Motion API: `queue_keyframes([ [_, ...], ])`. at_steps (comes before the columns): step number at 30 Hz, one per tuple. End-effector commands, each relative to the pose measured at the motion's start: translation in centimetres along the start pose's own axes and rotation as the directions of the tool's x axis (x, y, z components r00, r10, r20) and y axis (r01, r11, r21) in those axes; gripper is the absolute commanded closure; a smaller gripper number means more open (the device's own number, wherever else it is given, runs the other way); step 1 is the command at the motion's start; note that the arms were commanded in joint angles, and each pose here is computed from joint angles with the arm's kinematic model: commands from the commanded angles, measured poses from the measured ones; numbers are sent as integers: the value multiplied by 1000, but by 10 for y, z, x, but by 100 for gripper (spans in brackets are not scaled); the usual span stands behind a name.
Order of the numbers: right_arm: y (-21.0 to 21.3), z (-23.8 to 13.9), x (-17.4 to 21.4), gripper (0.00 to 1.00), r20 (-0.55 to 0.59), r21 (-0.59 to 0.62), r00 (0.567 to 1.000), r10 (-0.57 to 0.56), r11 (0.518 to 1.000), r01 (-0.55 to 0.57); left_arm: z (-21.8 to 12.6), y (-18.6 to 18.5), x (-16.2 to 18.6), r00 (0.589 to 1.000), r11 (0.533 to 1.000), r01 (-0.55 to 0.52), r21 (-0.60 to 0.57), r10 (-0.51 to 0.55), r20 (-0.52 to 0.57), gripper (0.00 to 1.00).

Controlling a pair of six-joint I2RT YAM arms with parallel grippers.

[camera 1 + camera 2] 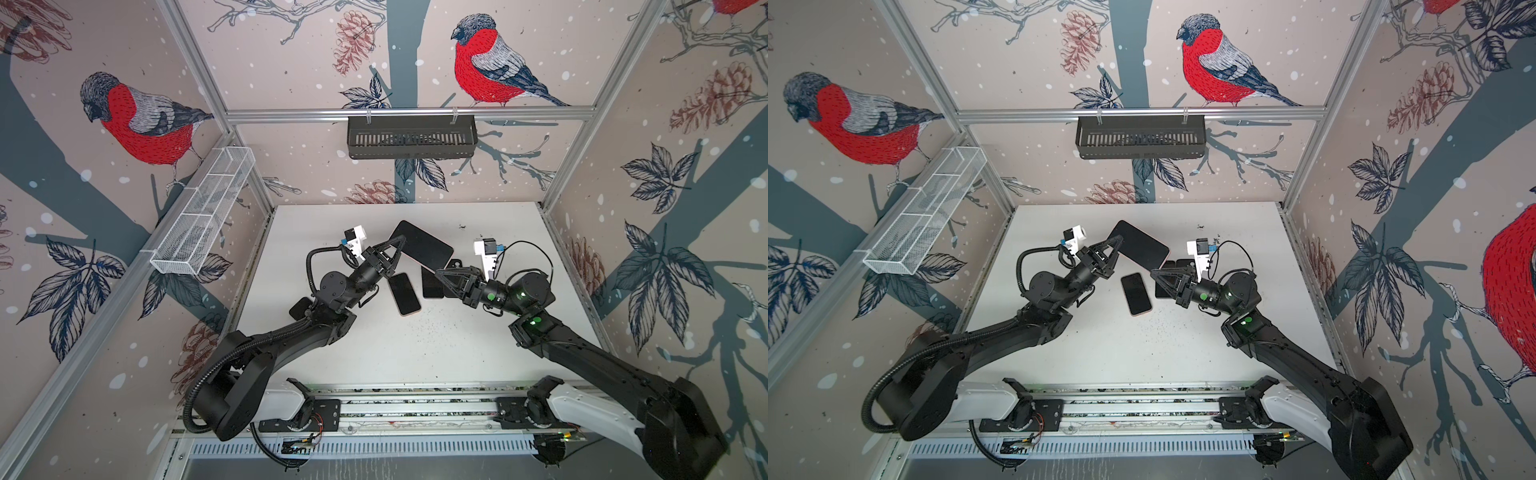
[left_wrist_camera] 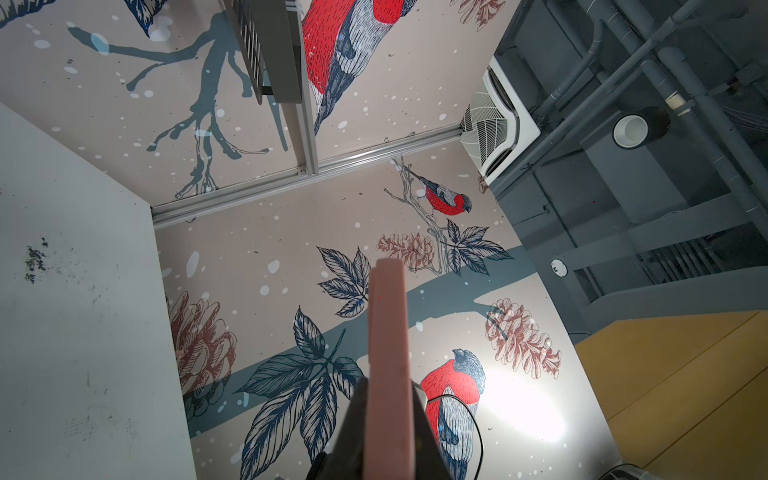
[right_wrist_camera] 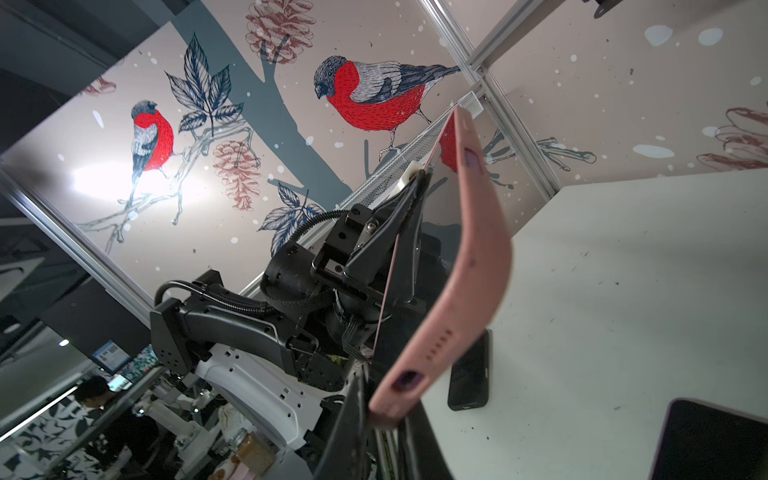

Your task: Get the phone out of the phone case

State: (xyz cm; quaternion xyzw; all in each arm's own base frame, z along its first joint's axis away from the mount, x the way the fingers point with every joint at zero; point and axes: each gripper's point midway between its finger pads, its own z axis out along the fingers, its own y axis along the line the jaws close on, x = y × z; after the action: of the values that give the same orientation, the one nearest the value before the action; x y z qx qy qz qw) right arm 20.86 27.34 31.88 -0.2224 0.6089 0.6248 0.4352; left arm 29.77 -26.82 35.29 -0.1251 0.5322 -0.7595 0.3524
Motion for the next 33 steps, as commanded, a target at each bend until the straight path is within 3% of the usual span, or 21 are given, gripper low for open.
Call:
queue_keyframes([
  [1, -15, 2, 27, 97, -126, 61, 979, -160, 984, 169, 4, -21, 3, 1000, 999, 8, 53, -7, -25, 100],
  [13, -59, 1, 10, 98, -194, 308, 903, -384, 850, 427, 14, -23, 13, 994, 1000, 4, -9, -5, -109, 100],
  [24, -77, -11, -22, 97, -171, 478, 865, -471, 728, 491, 15, -24, 11, 991, 999, -22, -29, 18, -135, 100],
  [27, -75, -20, -21, 78, -144, 494, 876, -461, 733, 467, 9, -22, 3, 993, 999, -31, -34, 27, -116, 100],
  [30, -71, -29, -18, 49, -124, 489, 888, -442, 752, 442, 5, -21, -4, 994, 998, -46, -41, 41, -104, 100],
  [33, -70, -40, -18, 35, -115, 505, 901, -418, 756, 416, 2, -20, -7, 993, 997, -65, -45, 60, -100, 100],
])
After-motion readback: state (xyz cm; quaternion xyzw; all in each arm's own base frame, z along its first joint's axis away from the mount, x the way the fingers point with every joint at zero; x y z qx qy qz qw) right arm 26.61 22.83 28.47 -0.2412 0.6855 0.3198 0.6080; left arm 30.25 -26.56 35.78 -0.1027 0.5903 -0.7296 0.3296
